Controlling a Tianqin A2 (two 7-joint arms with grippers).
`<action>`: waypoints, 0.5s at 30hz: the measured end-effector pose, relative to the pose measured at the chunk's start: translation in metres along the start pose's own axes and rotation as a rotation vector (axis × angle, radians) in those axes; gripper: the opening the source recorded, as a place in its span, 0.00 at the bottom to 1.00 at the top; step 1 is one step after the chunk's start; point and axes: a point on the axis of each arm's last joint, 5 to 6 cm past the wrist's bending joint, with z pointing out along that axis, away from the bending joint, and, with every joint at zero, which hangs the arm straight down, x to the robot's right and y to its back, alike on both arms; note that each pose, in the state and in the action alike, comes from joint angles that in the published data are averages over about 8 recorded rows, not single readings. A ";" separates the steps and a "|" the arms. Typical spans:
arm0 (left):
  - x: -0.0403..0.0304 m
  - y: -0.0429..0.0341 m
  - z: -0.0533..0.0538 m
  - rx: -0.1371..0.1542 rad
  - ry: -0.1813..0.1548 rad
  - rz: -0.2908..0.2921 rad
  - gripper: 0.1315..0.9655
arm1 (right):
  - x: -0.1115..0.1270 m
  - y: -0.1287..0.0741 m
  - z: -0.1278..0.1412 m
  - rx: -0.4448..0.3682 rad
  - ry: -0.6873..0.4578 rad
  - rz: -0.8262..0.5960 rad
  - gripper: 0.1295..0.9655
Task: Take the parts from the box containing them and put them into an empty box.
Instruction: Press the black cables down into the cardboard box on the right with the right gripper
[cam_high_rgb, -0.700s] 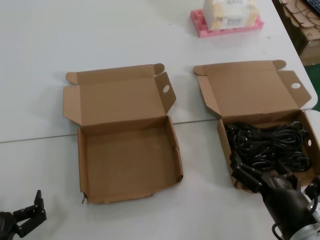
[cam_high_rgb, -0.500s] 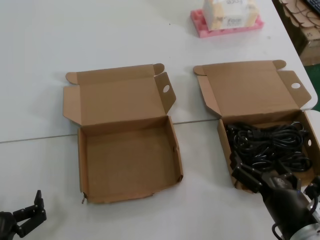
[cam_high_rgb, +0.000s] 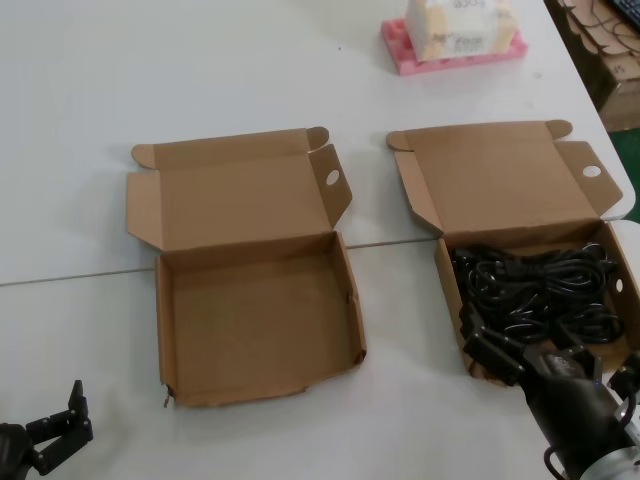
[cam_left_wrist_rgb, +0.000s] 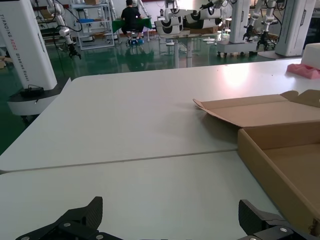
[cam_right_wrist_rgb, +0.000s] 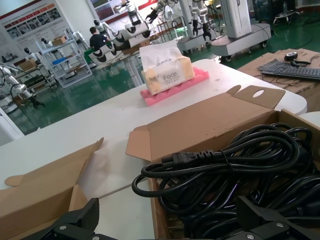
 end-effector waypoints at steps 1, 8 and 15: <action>0.0000 0.0000 0.000 0.000 0.000 0.000 1.00 | 0.000 0.000 0.000 0.000 0.000 0.000 1.00; 0.0000 0.0000 0.000 0.000 0.000 0.000 1.00 | 0.000 0.000 0.000 0.000 0.000 0.000 1.00; 0.0000 0.0000 0.000 0.000 0.000 0.000 1.00 | 0.000 0.000 0.000 0.000 0.000 0.000 1.00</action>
